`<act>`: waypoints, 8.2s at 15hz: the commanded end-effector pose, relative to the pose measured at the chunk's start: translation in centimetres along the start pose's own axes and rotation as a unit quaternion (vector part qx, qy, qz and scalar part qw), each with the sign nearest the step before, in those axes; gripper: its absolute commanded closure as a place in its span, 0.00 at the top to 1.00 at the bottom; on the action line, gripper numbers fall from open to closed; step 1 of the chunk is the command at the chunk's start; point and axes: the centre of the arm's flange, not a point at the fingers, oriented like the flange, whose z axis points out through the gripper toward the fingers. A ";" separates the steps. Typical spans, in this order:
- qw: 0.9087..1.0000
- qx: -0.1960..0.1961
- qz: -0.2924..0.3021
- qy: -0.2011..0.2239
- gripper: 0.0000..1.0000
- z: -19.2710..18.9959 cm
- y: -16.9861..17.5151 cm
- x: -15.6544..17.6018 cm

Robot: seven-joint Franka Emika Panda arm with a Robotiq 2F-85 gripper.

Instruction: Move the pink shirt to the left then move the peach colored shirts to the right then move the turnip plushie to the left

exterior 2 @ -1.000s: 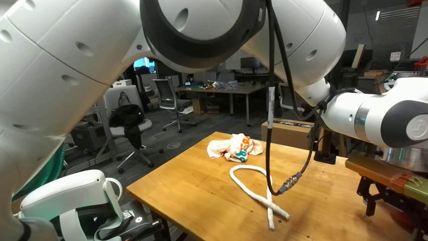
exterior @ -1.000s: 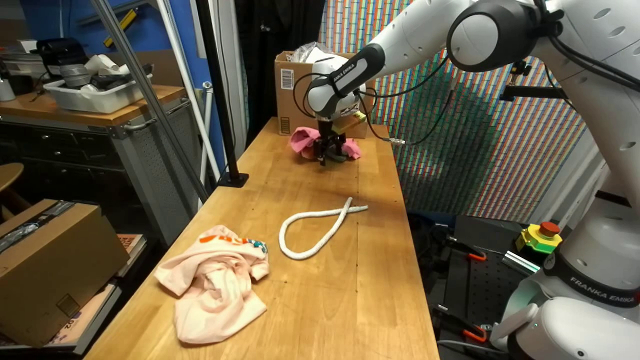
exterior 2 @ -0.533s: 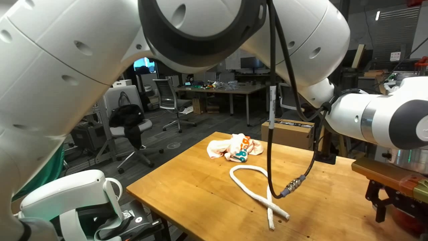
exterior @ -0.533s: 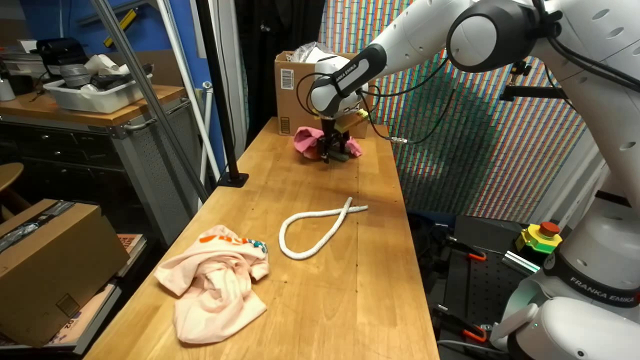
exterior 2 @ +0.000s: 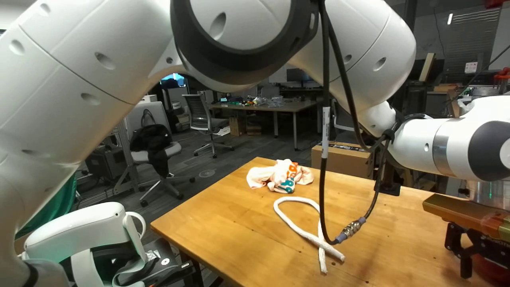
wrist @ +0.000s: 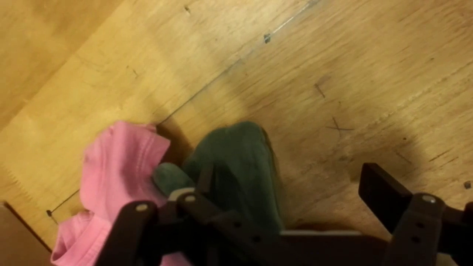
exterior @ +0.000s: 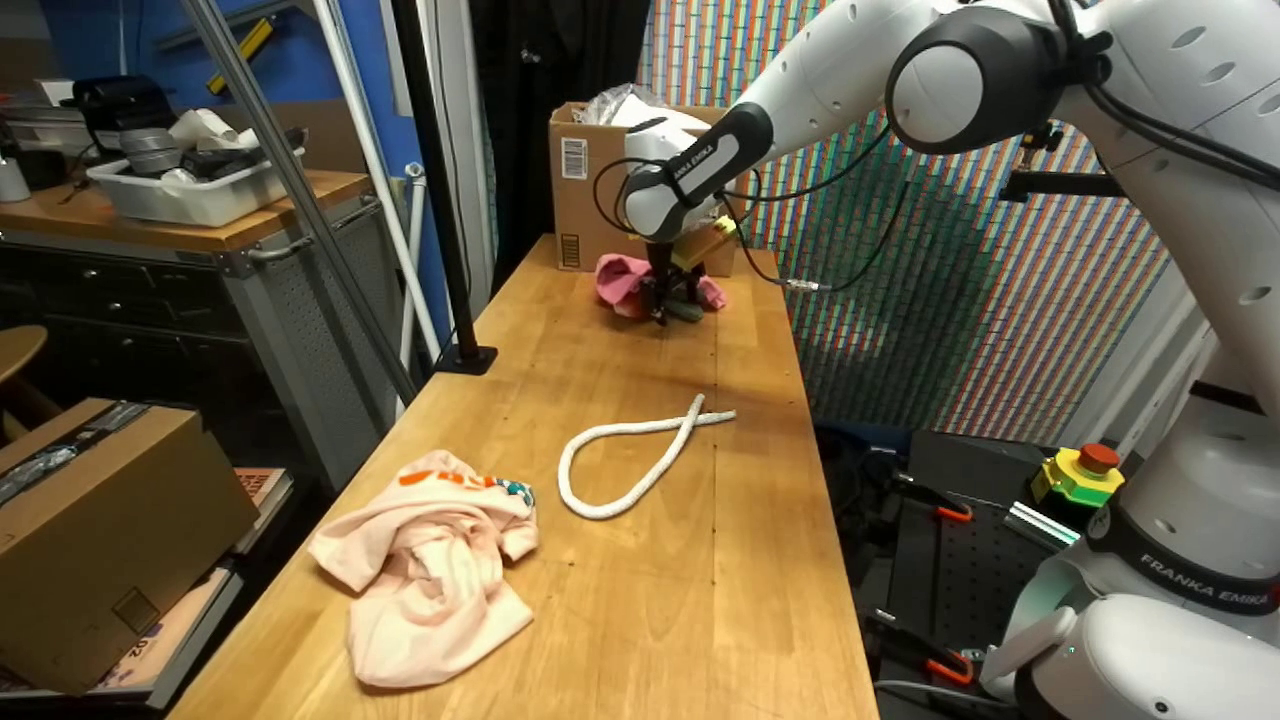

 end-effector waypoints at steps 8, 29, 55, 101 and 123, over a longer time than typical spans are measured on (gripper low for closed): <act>1.000 -0.030 0.003 -0.006 1.00 0.7 -0.3 1.4; 0.992 0.091 0.071 -0.048 1.00 1.9 5.0 1.5; 0.993 0.103 0.038 0.038 0.19 -9.1 -1.2 -0.4; 0.995 0.024 -0.065 0.070 1.00 -10.4 -10.2 0.1; 0.970 -0.121 -0.147 0.153 1.00 -11.4 -14.0 8.2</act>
